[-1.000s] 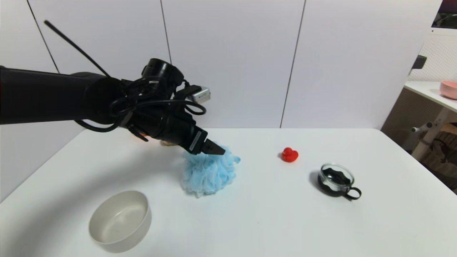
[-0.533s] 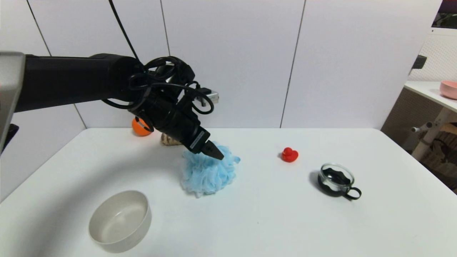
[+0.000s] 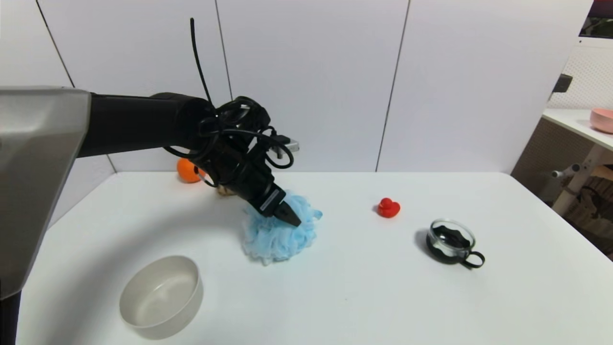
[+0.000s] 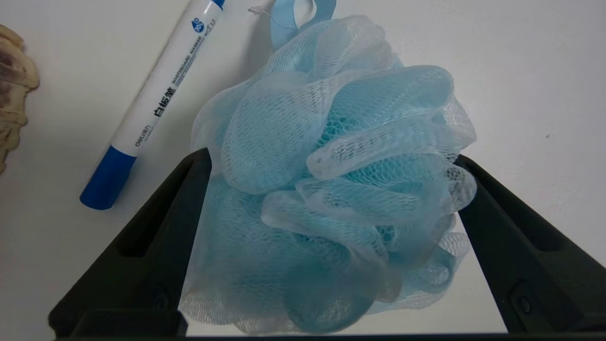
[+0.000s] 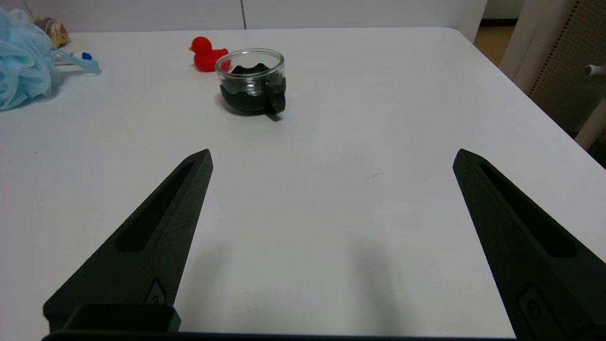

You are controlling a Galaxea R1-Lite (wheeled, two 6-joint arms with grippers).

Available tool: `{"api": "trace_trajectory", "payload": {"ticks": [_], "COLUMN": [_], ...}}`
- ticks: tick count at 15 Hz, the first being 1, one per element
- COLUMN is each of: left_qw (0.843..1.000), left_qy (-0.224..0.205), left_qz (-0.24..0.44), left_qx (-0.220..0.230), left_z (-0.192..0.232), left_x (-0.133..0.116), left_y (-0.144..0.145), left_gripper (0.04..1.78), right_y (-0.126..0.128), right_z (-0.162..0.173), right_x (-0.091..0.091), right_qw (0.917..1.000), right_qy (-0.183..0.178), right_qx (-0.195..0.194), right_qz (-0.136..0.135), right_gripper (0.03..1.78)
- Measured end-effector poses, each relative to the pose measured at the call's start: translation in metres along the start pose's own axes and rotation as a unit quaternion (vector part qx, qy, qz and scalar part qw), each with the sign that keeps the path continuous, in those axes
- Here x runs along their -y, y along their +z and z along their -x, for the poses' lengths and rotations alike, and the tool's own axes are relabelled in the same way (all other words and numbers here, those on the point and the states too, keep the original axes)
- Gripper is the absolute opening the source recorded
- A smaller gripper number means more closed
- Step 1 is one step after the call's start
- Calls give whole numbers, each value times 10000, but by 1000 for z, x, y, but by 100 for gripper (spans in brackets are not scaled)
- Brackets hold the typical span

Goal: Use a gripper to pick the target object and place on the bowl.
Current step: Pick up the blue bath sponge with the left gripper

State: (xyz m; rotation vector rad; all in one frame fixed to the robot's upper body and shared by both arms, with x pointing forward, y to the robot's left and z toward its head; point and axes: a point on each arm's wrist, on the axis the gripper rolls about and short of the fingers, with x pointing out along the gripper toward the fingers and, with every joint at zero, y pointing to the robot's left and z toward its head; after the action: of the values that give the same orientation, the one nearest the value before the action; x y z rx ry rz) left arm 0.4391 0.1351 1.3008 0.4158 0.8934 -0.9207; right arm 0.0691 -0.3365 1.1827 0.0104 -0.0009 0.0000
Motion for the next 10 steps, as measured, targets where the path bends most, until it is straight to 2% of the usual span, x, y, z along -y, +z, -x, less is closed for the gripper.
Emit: {"api": "trace_trajectory", "payload": {"ticks": [4, 10], "left_qw": [9998, 9998], "left_qy": [-82, -95], "left_qz": [51, 39], "left_qx": [-189, -195], "left_z": [-13, -23], "left_x": [-1, -3], "left_y": [-6, -6], "left_gripper": [171, 171], "right_y": [0, 0], "right_z": [0, 0], "right_x": [0, 0], "right_qw": [10000, 10000], "right_qy": [0, 0], "right_qx": [0, 0], "right_qz": [0, -2], "right_gripper": [175, 175]}}
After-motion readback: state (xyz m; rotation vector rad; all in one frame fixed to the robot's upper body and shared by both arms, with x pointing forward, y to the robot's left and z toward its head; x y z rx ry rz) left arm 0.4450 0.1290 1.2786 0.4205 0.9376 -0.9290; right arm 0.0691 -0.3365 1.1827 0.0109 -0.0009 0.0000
